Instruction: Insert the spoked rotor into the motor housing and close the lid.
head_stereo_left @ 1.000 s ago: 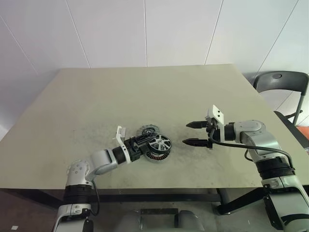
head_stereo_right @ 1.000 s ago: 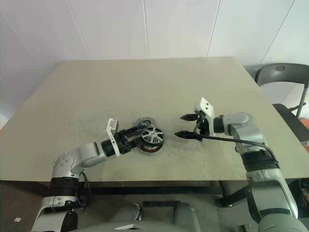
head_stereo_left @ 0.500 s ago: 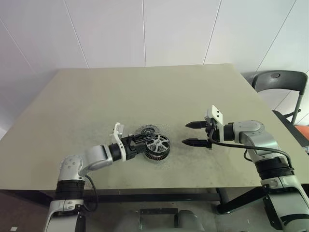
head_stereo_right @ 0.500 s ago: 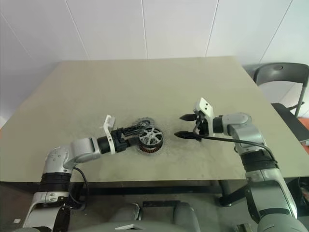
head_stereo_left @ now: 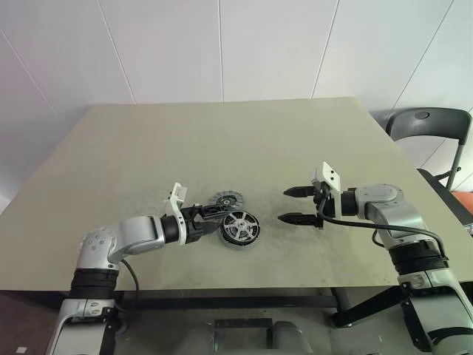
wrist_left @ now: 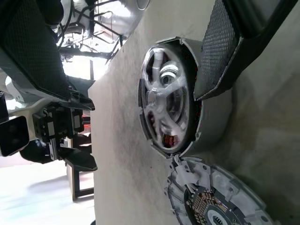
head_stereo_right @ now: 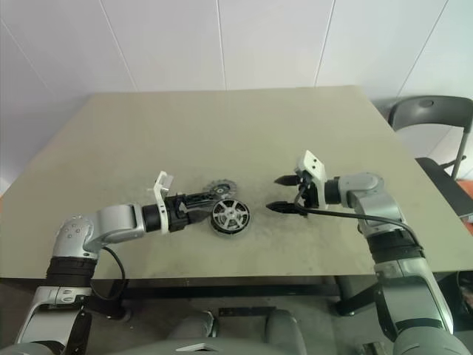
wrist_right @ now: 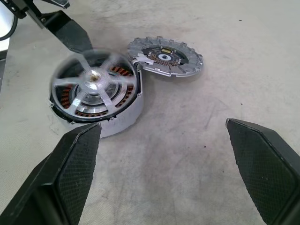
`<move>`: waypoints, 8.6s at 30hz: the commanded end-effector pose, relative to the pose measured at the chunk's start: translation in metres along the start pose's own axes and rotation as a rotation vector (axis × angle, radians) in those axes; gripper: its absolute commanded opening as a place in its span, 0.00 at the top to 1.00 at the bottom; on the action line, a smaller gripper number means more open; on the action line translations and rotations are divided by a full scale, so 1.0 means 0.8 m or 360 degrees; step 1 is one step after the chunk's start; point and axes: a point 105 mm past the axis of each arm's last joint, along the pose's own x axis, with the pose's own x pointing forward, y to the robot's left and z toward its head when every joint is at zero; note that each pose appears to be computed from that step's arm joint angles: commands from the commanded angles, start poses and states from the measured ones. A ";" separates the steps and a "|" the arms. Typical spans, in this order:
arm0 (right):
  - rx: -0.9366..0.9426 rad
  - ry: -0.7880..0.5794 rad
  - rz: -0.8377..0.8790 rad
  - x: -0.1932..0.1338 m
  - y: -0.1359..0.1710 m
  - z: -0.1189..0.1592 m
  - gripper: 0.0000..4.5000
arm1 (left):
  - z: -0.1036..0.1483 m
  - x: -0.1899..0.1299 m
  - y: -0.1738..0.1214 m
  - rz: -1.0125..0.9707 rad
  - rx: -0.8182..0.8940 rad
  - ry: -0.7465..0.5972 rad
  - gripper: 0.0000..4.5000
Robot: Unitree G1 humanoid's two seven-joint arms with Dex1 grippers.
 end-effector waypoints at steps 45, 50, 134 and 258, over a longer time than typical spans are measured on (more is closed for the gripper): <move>-0.0145 0.0019 0.0417 0.125 0.060 -0.001 0.99 | 0.041 -0.102 0.039 0.0306 0.2119 -0.0464 0.00; -0.0206 -0.0077 0.0408 0.115 0.056 0.038 0.99 | 0.043 -0.103 0.039 0.0311 0.2124 -0.0474 0.00; -0.0881 0.0776 0.0864 0.129 0.098 0.085 0.57 | 0.040 -0.101 0.033 0.0305 0.2059 -0.0620 0.00; -0.0430 0.0118 0.0264 0.056 0.113 0.063 0.01 | 0.053 -0.100 0.033 0.0262 0.2056 -0.0608 0.00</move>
